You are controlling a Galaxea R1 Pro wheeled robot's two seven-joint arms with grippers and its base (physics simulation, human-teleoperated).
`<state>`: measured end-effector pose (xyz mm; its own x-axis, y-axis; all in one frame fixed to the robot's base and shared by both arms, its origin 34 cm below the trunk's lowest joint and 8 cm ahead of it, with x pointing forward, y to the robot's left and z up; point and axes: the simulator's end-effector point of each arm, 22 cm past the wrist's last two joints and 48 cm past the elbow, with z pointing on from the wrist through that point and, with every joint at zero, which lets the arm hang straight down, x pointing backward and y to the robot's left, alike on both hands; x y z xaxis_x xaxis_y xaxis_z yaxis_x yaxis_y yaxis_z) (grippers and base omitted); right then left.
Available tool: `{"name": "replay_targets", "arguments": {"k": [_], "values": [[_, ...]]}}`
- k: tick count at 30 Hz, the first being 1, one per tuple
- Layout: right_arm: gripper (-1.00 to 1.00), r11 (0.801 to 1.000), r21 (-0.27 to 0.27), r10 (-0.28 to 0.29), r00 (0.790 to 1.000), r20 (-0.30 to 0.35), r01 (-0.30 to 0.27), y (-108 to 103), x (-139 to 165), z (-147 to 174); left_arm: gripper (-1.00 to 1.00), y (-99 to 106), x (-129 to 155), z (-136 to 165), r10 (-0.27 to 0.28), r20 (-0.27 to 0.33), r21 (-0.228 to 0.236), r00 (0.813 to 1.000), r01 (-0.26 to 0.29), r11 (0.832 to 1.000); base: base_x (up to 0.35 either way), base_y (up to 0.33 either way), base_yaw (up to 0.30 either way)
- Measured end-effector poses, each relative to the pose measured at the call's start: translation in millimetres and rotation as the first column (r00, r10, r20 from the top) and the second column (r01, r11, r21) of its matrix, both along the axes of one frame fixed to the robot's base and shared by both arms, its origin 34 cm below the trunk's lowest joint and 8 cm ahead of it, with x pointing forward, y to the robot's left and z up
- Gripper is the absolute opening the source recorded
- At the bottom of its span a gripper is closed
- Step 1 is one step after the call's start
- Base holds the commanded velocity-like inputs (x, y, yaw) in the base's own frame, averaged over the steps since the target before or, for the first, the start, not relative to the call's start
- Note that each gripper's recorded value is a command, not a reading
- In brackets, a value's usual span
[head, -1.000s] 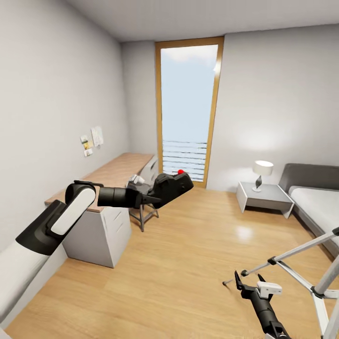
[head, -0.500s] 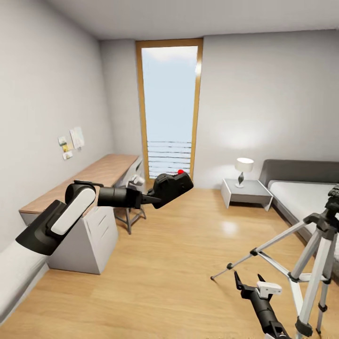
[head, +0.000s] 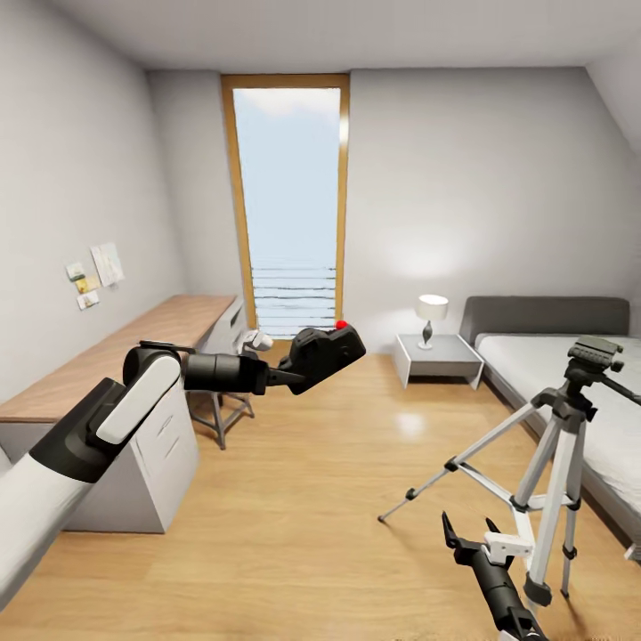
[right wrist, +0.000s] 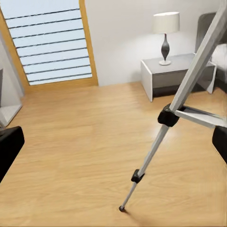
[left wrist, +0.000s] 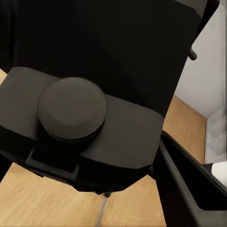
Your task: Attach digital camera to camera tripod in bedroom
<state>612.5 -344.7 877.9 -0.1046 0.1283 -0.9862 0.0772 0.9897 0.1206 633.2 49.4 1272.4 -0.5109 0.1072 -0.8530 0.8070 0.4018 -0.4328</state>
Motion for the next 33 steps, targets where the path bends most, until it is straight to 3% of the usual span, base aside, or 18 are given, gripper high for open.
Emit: {"name": "replay_targets", "arguments": {"k": [33], "values": [[1.00,1.000,0.001,0.001,1.000,0.000,-0.001,0.7,0.0,-0.1,-1.00,-0.3,-0.3,-0.4,-0.001,-0.001,0.001,1.000,0.001,1.000,0.000,0.000,-0.207]]}}
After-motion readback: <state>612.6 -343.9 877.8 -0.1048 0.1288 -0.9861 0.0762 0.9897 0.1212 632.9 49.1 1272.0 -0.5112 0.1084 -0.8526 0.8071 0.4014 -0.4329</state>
